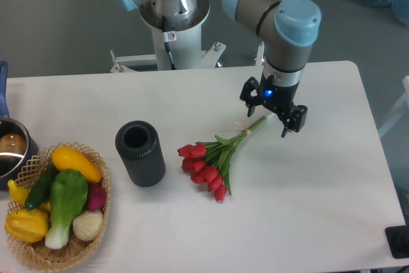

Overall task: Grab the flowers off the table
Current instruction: 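Move the open gripper toward the stems of the red tulip bunch, then lower the gripper onto the tulip stems and close it around them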

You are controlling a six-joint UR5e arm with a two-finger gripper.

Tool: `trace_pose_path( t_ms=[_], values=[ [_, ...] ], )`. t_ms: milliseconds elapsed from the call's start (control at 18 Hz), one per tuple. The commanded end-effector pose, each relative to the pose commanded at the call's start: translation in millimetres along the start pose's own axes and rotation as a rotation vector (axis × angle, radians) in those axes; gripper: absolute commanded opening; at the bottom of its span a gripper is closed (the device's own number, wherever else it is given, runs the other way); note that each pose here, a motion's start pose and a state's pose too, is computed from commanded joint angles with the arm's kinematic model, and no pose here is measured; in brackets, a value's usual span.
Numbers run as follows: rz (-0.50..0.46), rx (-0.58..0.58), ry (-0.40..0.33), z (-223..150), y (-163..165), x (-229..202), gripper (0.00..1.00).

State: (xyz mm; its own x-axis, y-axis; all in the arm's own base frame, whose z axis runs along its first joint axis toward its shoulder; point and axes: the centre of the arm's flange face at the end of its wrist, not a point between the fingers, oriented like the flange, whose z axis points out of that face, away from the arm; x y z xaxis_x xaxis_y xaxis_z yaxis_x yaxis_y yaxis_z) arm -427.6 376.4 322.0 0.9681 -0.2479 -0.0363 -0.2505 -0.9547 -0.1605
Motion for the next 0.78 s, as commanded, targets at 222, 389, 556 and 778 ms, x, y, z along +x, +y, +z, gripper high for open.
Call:
trace_pose_path(
  t_ms=[222,389,556,778],
  values=[
    [0.032,-0.008,0.043,20,-19,19,1.0],
    [0.053,-0.02,0.07,35,-42,37,1.0],
    [0.026,-0.039,0.087,47,-49,39,1.0],
    [0.048,-0.073,0.113,68,-57,42,1.0]
  ],
)
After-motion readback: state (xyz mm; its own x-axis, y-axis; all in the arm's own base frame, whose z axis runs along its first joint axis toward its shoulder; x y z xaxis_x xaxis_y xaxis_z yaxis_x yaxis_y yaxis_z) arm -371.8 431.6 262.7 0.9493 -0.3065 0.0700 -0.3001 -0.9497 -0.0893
